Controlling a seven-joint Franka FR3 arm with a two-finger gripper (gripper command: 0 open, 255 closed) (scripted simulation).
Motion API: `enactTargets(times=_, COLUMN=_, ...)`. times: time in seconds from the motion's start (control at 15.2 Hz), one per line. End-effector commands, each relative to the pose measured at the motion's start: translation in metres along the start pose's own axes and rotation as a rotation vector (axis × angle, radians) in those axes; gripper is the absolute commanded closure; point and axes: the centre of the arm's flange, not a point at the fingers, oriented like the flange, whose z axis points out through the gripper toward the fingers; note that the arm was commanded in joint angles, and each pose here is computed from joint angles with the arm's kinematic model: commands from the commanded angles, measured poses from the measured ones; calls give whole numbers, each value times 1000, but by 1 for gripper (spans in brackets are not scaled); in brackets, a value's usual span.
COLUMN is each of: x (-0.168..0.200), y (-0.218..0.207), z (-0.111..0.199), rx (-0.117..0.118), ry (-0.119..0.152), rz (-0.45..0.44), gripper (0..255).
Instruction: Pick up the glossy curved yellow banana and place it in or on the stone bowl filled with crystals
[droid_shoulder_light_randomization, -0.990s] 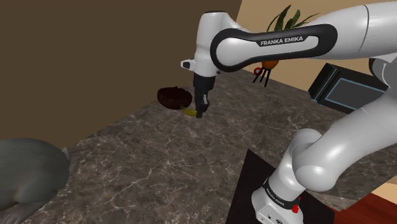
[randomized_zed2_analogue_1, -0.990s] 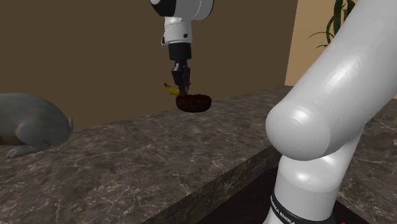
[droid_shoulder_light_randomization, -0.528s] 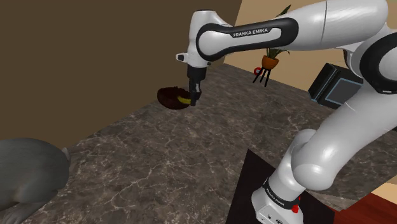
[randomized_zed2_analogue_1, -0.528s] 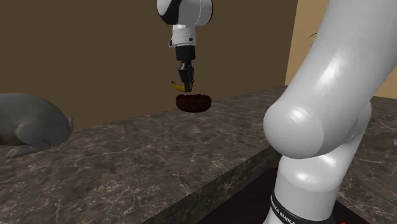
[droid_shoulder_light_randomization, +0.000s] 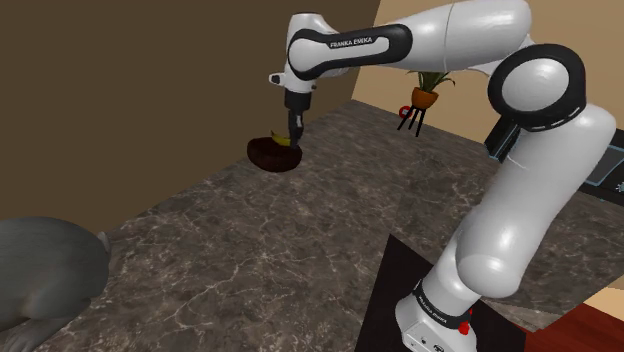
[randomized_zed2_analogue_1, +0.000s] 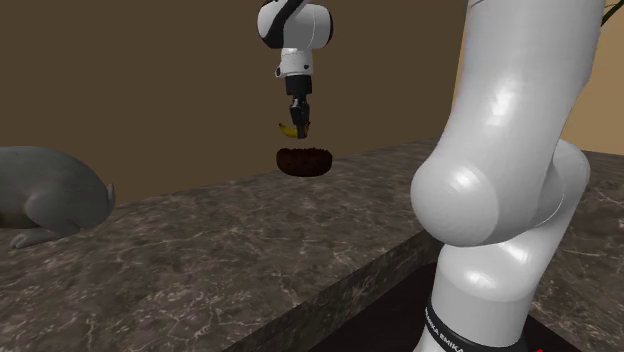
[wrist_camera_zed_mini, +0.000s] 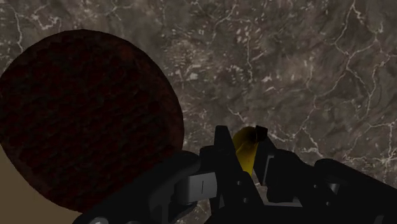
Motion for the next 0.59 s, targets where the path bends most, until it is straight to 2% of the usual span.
enactTargets(times=0.0, x=0, y=27, z=-1, rx=0, ry=0, rz=-1, gripper=255)
enactTargets(times=0.53, x=8, y=134, z=-3, rx=0, ry=0, rz=-1, gripper=255)
